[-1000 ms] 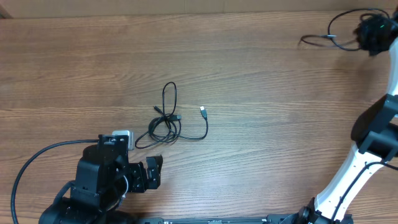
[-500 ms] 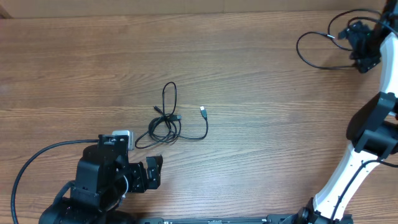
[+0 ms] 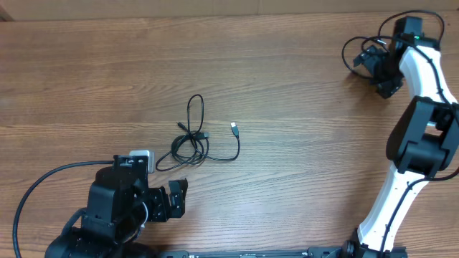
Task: Untangle cables
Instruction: 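Release the cable and move the right gripper back toward the center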
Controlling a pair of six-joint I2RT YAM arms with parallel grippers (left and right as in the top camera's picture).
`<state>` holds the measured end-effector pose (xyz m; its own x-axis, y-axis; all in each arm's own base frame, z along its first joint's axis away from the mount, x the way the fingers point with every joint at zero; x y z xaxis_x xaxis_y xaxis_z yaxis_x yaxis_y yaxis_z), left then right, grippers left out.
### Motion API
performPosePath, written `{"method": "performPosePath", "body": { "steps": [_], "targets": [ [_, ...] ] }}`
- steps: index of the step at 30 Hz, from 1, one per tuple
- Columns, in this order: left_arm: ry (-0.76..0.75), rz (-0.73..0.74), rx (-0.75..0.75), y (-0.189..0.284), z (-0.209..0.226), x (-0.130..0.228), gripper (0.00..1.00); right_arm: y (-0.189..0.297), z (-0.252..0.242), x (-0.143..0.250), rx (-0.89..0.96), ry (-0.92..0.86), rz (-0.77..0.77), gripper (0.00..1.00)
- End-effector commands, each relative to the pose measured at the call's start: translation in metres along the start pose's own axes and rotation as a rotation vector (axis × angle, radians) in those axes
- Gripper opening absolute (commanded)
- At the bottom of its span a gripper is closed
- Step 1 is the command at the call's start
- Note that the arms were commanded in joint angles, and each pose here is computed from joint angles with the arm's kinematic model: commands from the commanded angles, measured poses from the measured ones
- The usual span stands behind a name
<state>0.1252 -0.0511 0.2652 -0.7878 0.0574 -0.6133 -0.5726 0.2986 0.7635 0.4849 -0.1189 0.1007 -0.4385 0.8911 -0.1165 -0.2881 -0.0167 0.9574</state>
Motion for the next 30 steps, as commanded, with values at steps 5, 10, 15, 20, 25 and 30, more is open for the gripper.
{"method": "performPosePath", "body": {
  "steps": [5,10,15,20,25,30],
  "targets": [
    [-0.016,0.009,0.007,-0.003,0.000,0.001,0.99,-0.009,0.003,-0.001,-0.029,0.015,-0.046,0.86],
    [-0.016,0.009,0.007,-0.003,0.000,0.001,1.00,-0.019,-0.001,0.001,-0.037,0.013,-0.053,0.91],
    [-0.016,0.009,0.007,-0.003,0.000,0.001,1.00,-0.028,-0.003,0.002,-0.050,0.014,-0.063,0.97],
    [-0.016,0.009,0.007,-0.003,0.000,0.001,0.99,-0.033,0.002,0.000,-0.096,0.023,-0.095,1.00],
    [-0.016,0.009,0.007,-0.003,0.000,0.001,1.00,-0.035,0.018,0.004,-0.168,0.050,-0.108,1.00],
    [-0.016,0.009,0.007,-0.003,0.000,0.001,0.99,-0.035,0.039,0.019,-0.218,0.097,-0.110,1.00]
  ]
}}
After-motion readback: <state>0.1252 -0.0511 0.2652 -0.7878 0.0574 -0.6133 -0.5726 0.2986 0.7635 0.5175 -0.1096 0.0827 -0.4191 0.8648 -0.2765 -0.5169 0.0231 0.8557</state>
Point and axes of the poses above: each gripper's point midway between its finger pads, its own y axis back along the fingers, its own z axis along the line the jaws close on, x = y × z, the point moved 7 cm from there along y, back along the fingers, and after that the axes turned 12 degrees about -y, right-handed, at the moved point
